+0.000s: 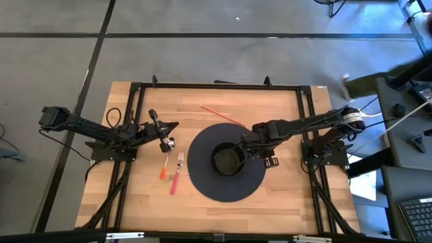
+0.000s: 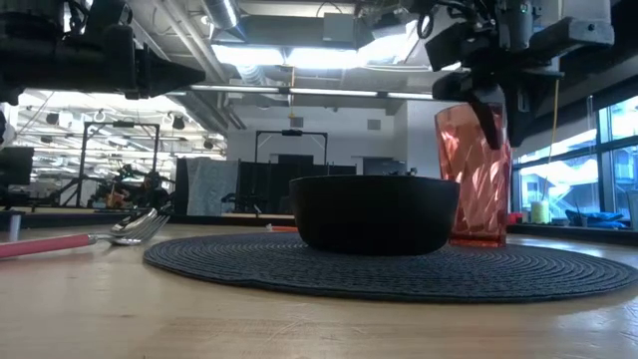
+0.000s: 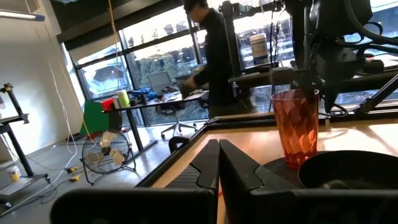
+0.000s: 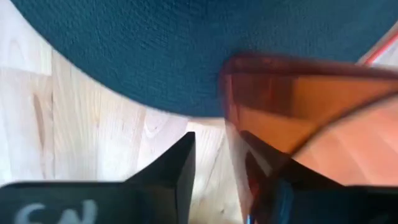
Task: Pick & Place Utensil
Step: Put the brown cup to the top right of the black bowl on the black mat, then put the orange straw into the brown cup on the black mat
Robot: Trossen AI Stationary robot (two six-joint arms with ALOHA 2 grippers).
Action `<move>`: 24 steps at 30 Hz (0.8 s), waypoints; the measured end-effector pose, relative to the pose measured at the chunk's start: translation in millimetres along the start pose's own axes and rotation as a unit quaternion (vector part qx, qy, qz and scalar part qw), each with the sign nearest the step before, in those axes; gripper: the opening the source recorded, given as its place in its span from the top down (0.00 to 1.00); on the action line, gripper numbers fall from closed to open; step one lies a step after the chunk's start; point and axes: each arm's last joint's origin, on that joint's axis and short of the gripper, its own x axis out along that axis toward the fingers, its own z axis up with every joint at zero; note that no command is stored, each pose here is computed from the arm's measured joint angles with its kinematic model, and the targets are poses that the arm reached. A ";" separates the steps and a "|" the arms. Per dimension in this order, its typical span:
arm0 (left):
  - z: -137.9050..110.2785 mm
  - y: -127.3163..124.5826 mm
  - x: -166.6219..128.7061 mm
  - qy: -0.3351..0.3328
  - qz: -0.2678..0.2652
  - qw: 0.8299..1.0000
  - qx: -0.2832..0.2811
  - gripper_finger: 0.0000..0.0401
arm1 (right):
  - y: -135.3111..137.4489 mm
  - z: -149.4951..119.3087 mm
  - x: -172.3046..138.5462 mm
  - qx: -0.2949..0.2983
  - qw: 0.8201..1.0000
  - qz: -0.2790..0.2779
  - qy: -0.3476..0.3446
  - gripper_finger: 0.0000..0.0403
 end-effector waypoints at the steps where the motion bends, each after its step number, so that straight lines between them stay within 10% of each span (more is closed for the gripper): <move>1: 0.0 0.0 0.0 0.000 0.000 1.000 0.000 0.99 | -0.3 -0.2 -1.7 0.001 1.000 0.000 0.001 0.68; 18: 0.0 0.0 0.0 0.000 0.000 1.000 0.000 0.99 | -11.5 11.8 -102.1 -0.002 0.992 -0.021 -0.128 0.64; 24: 0.0 0.0 0.0 0.000 0.000 1.000 0.000 1.00 | -23.4 8.4 -166.8 0.042 0.959 -0.145 -0.239 0.64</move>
